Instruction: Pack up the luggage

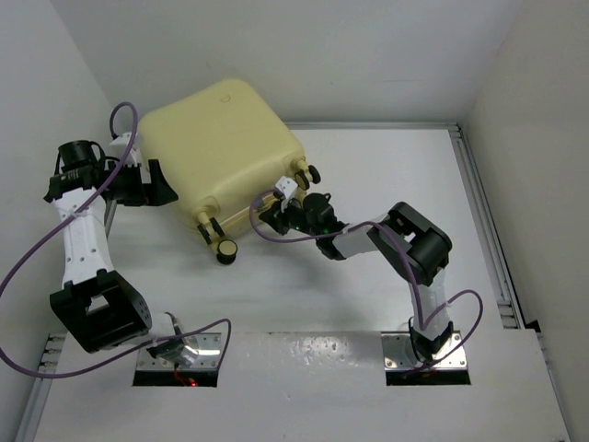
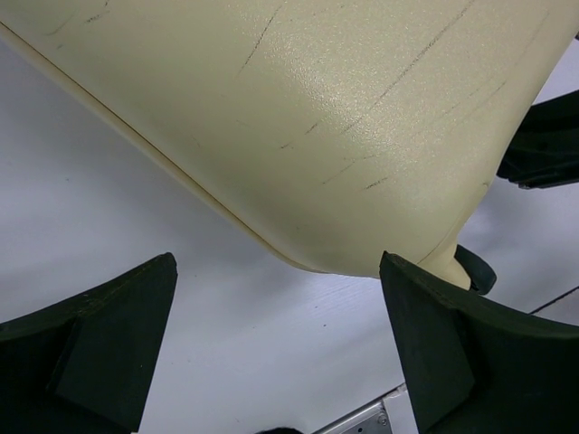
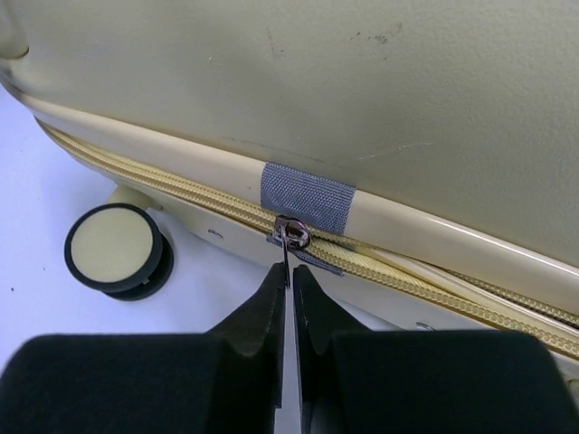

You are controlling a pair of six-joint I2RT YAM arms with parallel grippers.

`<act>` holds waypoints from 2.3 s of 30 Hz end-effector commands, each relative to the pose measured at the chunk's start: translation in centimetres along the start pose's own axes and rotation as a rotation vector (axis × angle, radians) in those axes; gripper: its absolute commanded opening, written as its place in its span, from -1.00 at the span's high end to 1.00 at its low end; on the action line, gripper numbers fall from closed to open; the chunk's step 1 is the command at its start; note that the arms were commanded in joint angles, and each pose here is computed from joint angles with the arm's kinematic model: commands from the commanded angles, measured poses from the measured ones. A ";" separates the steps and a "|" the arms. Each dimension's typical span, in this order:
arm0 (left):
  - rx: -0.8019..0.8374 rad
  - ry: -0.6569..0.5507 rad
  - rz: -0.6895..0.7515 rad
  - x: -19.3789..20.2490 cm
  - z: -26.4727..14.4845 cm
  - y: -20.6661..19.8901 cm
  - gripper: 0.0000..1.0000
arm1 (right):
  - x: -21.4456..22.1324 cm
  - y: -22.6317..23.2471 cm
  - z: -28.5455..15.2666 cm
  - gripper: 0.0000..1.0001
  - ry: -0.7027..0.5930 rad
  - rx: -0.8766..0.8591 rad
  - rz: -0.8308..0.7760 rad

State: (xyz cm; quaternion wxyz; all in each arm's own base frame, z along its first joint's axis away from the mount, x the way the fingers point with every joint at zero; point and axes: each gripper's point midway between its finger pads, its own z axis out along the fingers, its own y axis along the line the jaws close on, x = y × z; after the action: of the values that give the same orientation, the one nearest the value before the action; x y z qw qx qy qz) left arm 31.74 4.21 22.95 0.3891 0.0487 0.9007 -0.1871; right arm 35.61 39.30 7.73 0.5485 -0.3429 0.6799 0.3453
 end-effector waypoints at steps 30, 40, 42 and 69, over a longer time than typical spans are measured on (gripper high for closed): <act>0.037 0.062 0.002 3.2 -0.9 -1.7 -0.98 | -8.1 0.3 1.4 1.00 -0.249 0.009 -0.067; 0.084 0.033 0.032 2.9 -3.2 -4.3 -0.98 | -8.9 2.8 5.4 1.00 -0.263 -0.024 -0.102; 0.074 0.038 0.021 3.0 -3.2 -4.2 -0.98 | -8.6 3.1 6.2 1.00 -0.262 -0.019 -0.104; -0.360 0.116 -0.096 4.4 3.5 1.1 -0.98 | -8.1 0.8 7.0 1.00 -0.230 0.210 -0.151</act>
State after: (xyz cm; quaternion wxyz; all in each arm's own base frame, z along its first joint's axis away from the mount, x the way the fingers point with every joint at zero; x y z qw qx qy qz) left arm 30.53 2.72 17.54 0.3239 -0.0350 0.9425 -0.0749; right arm 36.71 46.41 8.06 0.6001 -0.3427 0.6660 0.2807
